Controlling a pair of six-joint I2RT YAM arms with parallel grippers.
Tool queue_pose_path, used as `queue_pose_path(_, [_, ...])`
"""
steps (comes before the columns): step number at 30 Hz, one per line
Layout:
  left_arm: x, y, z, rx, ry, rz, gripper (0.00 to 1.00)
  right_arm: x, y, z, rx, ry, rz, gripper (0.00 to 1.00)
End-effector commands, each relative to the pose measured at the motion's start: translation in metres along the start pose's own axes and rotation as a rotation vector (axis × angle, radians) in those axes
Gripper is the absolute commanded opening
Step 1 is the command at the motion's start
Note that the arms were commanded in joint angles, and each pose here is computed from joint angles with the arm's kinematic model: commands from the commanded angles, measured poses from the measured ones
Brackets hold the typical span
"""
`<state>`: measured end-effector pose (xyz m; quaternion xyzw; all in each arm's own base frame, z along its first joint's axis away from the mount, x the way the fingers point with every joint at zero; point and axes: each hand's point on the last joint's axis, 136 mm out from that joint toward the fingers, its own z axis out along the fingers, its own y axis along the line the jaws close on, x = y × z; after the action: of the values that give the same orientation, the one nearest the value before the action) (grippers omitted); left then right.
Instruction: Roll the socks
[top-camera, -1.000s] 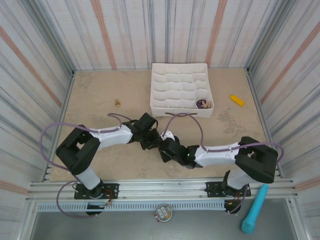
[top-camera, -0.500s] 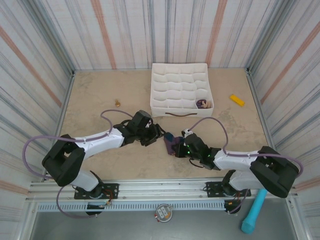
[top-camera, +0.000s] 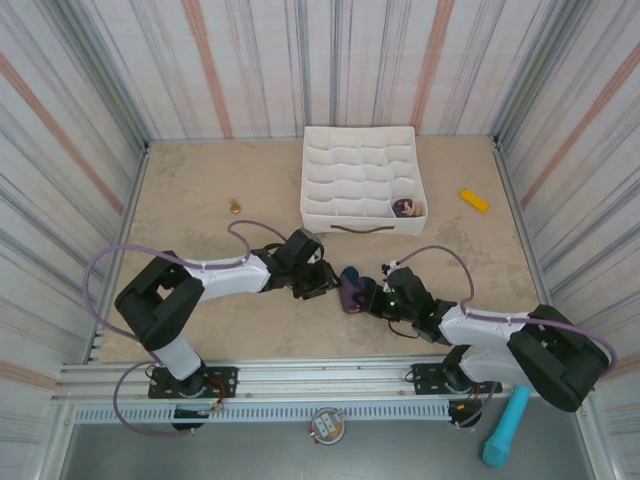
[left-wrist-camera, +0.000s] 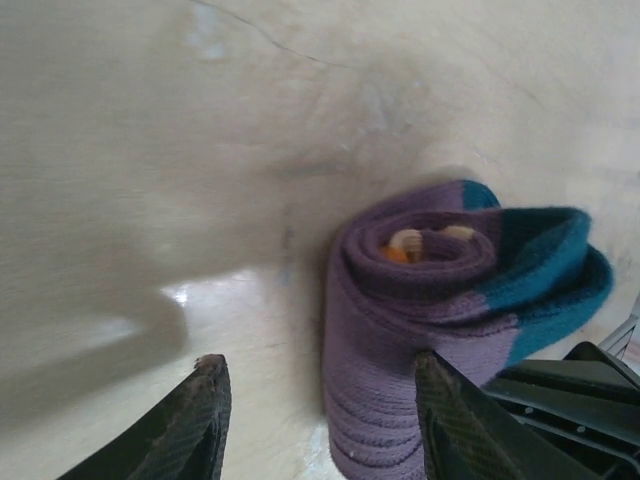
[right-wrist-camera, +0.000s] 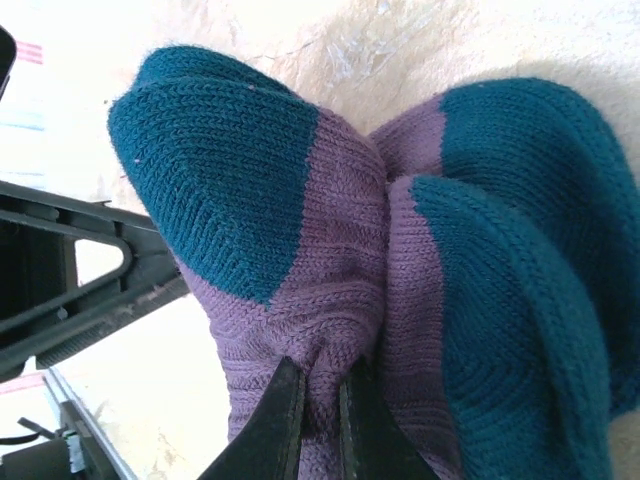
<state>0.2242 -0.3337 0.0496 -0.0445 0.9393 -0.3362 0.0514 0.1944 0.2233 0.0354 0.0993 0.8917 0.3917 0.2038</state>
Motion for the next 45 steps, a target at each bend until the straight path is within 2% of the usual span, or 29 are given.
queue_pose_path(1, [0.004,-0.021,0.005,0.046,0.012,0.082,0.51,0.050,-0.085,-0.014,0.289,0.167,0.126,0.00])
queue_pose_path(10, [0.011,-0.019,0.027,0.007,0.062,0.077,0.44,0.050,-0.092,-0.015,0.294,0.182,0.168,0.00])
queue_pose_path(16, [0.017,-0.021,0.042,0.002,0.106,0.057,0.40,0.042,-0.081,-0.011,0.226,0.166,0.163,0.00])
queue_pose_path(18, [0.018,-0.022,0.044,0.001,0.110,0.057,0.35,0.040,-0.076,-0.010,0.204,0.166,0.152,0.01])
queue_pose_path(22, [0.015,-0.013,0.041,-0.087,0.113,0.052,0.10,0.030,-0.061,-0.011,0.170,0.163,0.099,0.17])
queue_pose_path(24, [0.014,-0.011,0.035,-0.122,0.113,0.059,0.01,0.023,-0.053,-0.015,0.177,0.154,0.054,0.28])
queue_pose_path(26, [0.012,-0.004,0.026,-0.167,0.098,0.052,0.00,0.013,-0.043,-0.021,0.186,0.138,0.001,0.41])
queue_pose_path(31, [0.007,0.019,-0.001,-0.284,0.075,-0.020,0.00,-0.006,-0.022,-0.037,0.216,0.089,-0.126,0.60])
queue_pose_path(36, [0.004,0.034,-0.022,-0.356,0.059,-0.076,0.00,-0.017,0.005,-0.043,0.248,0.032,-0.293,0.66])
queue_pose_path(40, [0.003,0.037,-0.025,-0.369,0.054,-0.093,0.00,-0.007,0.029,-0.025,0.248,0.028,-0.423,0.67])
queue_pose_path(45, [0.005,0.036,-0.021,-0.360,0.062,-0.104,0.00,0.003,0.052,0.000,0.199,0.041,-0.470,0.67])
